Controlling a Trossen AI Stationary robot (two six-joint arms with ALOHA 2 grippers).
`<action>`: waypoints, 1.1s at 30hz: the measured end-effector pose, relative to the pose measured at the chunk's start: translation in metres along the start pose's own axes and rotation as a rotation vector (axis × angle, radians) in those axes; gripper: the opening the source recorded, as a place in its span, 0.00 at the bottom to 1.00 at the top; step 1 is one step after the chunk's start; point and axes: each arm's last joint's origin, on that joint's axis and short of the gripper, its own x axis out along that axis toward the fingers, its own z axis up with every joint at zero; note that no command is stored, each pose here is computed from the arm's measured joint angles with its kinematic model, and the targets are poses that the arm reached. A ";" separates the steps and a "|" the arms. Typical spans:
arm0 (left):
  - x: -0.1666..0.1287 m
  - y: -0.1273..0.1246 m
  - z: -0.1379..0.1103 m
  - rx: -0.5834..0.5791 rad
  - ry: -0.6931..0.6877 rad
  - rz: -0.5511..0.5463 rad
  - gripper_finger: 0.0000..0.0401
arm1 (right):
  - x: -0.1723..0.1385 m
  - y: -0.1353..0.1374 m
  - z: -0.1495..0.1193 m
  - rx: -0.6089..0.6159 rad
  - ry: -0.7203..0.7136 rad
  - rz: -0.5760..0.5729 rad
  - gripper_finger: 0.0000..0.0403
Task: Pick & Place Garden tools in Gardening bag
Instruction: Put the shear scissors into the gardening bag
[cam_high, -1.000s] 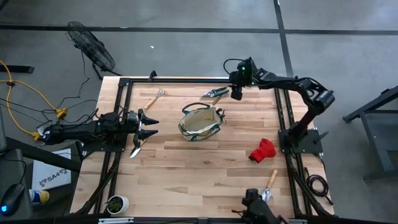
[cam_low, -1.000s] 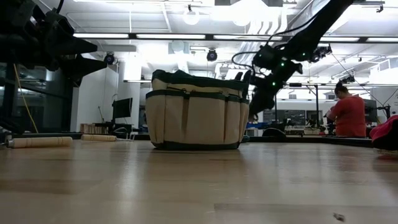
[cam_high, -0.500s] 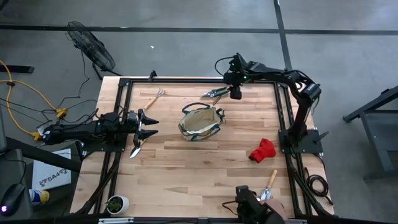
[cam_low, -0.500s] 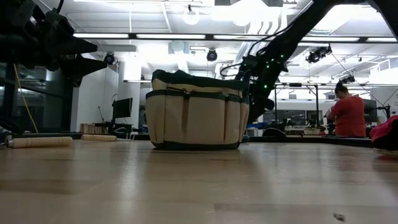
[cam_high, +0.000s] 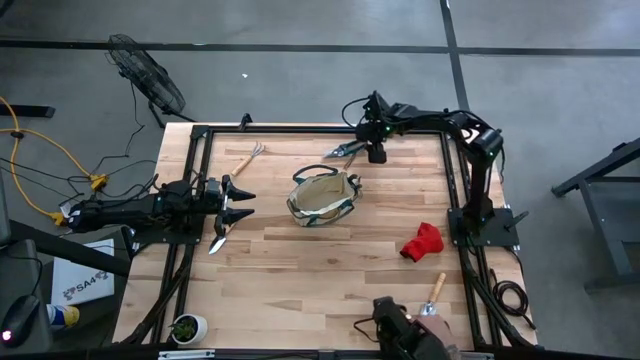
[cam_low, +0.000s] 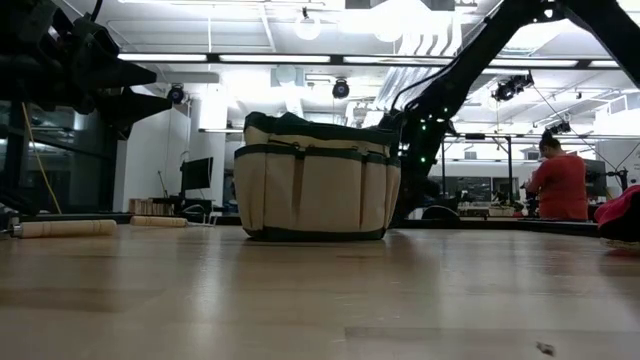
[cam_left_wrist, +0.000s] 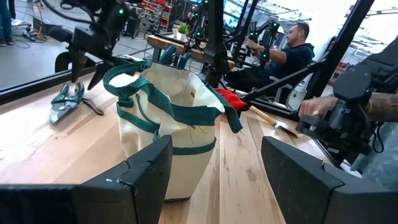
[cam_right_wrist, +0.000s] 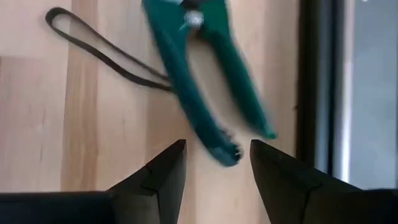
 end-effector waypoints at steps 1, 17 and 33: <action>0.000 0.000 0.000 0.000 0.000 0.000 0.61 | 0.002 0.000 0.000 0.000 -0.001 0.007 0.42; 0.000 0.000 0.000 0.000 0.000 0.000 0.61 | 0.006 0.009 0.009 -0.103 -0.025 0.023 0.42; 0.000 0.000 0.000 0.000 0.000 0.000 0.61 | 0.019 0.019 0.006 -0.102 0.054 0.082 0.26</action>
